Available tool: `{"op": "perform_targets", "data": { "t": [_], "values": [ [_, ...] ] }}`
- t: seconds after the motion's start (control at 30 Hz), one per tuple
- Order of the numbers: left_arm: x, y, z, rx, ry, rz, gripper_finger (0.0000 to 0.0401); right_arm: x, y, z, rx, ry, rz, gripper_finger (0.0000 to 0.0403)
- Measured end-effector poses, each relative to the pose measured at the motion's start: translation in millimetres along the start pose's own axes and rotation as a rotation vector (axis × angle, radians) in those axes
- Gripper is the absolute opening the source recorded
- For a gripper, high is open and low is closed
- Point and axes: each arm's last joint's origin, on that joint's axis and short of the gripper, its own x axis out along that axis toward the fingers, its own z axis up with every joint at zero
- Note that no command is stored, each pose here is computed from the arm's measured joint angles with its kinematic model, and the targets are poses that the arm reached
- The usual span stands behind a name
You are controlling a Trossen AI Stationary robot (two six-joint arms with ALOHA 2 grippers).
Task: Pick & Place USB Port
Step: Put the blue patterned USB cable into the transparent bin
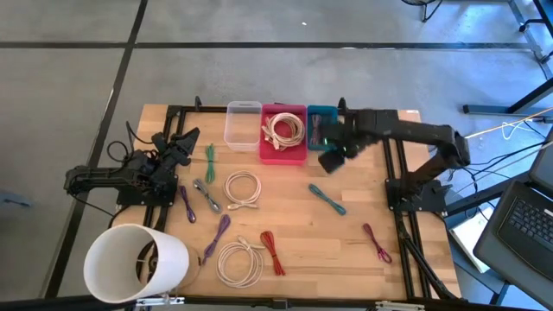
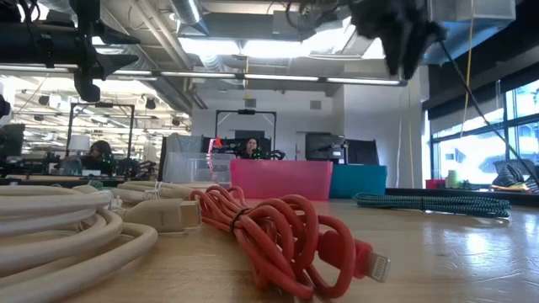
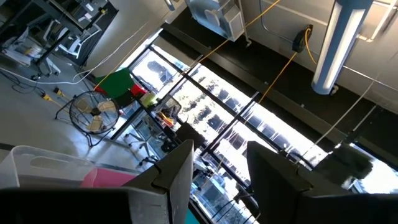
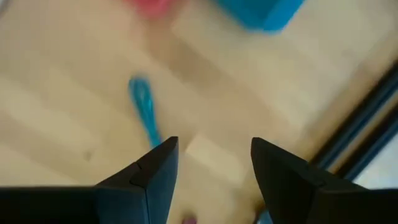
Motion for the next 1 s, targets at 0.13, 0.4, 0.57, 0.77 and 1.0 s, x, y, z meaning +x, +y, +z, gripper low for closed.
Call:
{"op": "perform_targets", "data": {
  "t": [0.13, 0.4, 0.57, 0.77, 1.0],
  "values": [
    [0.0, 0.0, 0.0, 0.000, 0.000, 0.000, 0.0143, -4.2, 25.9, -39.8, -0.010, 0.011, -0.001, 0.0204],
    [0.0, 0.0, 0.0, 0.000, 0.000, 0.000, 0.0143, 31.9, 57.4, -94.8, -0.035, 0.064, 0.003, 0.0204],
    [0.0, 0.0, 0.0, 0.000, 0.000, 0.000, 0.0143, 69.6, 60.2, -93.0, -0.102, 0.076, 0.044, 0.0204],
    [0.0, 0.0, 0.0, 0.000, 0.000, 0.000, 0.0143, 113.5, 48.1, -82.7, -0.183, 0.124, 0.071, 0.0204],
    [0.0, 0.0, 0.0, 0.000, 0.000, 0.000, 0.0143, 161.0, 37.5, -82.2, -0.171, 0.188, 0.217, 0.0204]
  ]
}}
